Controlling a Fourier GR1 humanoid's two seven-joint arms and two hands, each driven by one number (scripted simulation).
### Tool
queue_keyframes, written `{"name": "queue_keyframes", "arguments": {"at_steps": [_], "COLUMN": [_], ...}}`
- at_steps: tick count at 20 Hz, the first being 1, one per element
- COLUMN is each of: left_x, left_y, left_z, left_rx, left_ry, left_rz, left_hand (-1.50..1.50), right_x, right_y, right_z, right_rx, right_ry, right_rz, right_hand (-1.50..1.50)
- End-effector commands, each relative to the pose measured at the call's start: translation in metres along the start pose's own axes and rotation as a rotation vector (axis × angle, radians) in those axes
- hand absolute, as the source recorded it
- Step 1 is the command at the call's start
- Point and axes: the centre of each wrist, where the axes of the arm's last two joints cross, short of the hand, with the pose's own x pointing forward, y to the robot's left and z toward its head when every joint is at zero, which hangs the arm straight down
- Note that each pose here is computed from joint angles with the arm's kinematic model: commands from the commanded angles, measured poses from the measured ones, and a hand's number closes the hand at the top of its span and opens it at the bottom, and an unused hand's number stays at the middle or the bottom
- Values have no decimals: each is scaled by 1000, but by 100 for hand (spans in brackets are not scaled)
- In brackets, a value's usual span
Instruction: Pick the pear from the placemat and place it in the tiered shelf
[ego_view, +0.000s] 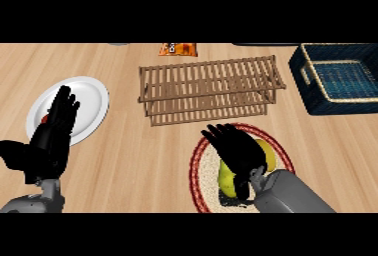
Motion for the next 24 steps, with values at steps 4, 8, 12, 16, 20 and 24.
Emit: {"name": "queue_keyframes", "arguments": {"at_steps": [4, 8, 12, 16, 20, 24], "left_x": [8, -8, -2, -11, 3, 3], "left_y": [5, -2, 10, 15, -2, 6], "left_z": [3, 0, -1, 5, -1, -7], "left_rx": [-14, -8, 16, 7, -9, -13], "left_ry": [-10, 6, -11, -13, 6, -23], "left_rz": [8, -5, 4, -4, -5, 1], "left_hand": [0, 0, 0, 0, 0, 0], "right_x": [14, -4, 2, -7, 54, 84], "right_y": [21, 34, 35, 45, 45, 59], "right_z": [-13, -31, -21, -20, -15, 6], "right_rx": [17, 86, 64, -42, -83, -155], "right_ry": [15, 20, -43, -85, 203, 350], "right_rz": [-24, 1, 105, 149, -61, -170], "right_hand": [-150, 150, 150, 150, 150, 150]}}
